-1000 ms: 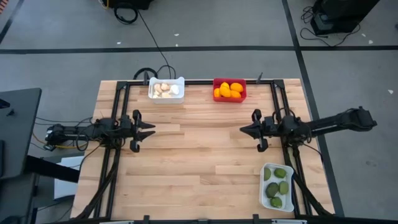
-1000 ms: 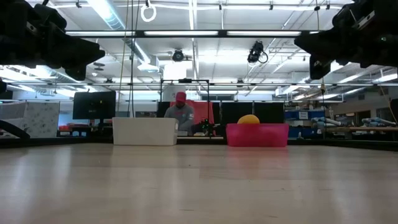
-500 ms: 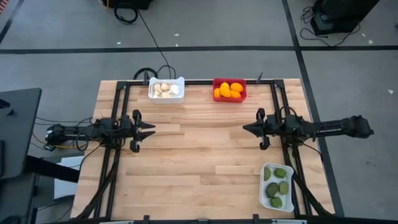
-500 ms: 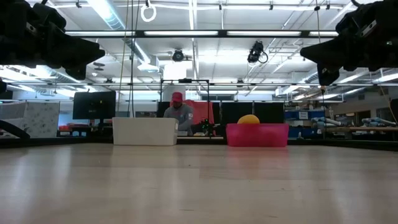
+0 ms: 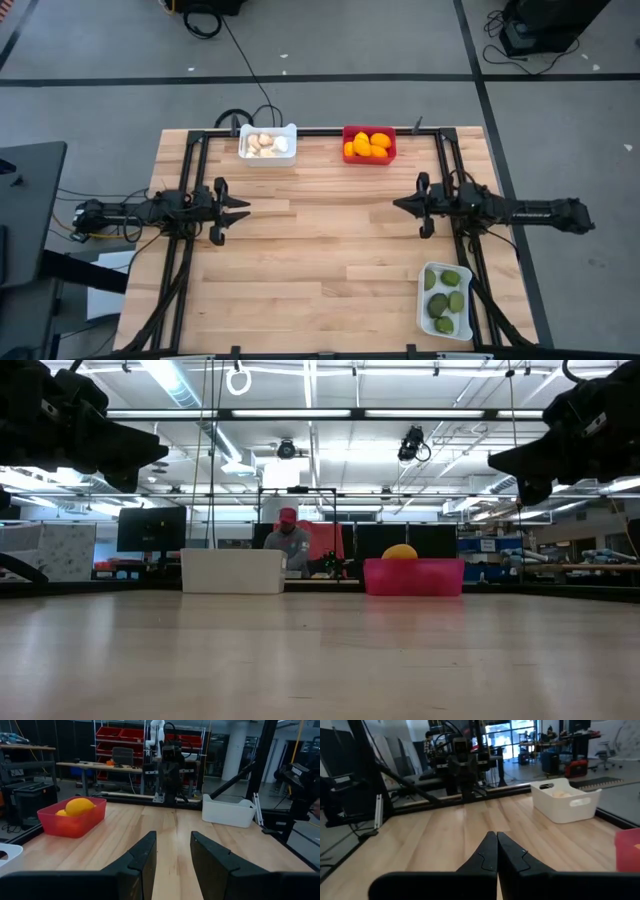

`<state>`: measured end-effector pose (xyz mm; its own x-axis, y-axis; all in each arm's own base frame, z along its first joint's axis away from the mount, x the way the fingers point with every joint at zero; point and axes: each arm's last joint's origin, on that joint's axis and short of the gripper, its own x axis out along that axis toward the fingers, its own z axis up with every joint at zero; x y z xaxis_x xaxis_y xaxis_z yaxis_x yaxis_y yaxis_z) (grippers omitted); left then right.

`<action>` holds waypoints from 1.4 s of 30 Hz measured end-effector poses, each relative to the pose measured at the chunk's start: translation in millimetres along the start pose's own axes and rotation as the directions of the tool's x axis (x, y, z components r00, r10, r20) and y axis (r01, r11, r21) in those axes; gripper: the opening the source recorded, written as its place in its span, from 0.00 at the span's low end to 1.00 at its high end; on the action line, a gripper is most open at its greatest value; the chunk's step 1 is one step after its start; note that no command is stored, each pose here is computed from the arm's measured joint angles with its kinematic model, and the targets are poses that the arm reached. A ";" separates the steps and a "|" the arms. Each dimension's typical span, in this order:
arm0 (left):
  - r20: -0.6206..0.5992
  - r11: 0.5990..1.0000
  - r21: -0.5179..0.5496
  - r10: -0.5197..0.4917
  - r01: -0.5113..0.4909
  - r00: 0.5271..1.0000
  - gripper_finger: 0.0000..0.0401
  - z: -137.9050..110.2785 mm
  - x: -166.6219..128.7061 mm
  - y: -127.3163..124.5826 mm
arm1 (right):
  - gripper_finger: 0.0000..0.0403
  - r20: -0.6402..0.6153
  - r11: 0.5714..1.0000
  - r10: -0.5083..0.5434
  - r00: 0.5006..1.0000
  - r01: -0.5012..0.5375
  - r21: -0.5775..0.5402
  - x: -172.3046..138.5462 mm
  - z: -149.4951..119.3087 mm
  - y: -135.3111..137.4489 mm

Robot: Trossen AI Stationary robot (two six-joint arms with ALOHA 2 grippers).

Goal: Sort produce into baskets
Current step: Return to Home Position

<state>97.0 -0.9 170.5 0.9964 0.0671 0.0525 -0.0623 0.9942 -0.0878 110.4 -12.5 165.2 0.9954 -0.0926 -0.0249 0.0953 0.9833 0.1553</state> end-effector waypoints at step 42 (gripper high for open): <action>0.067 0.995 0.060 0.076 -0.080 0.995 0.31 6.0 -0.3 1.9 | 0.11 0.042 0.994 -0.033 0.999 0.029 0.103 -12.9 3.1 -11.7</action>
<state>96.2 1.4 176.3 0.9826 0.1481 0.1123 -0.1454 0.9889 -0.0319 96.5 -23.3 166.8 0.9912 -0.1316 0.0112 0.1244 0.9589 0.2550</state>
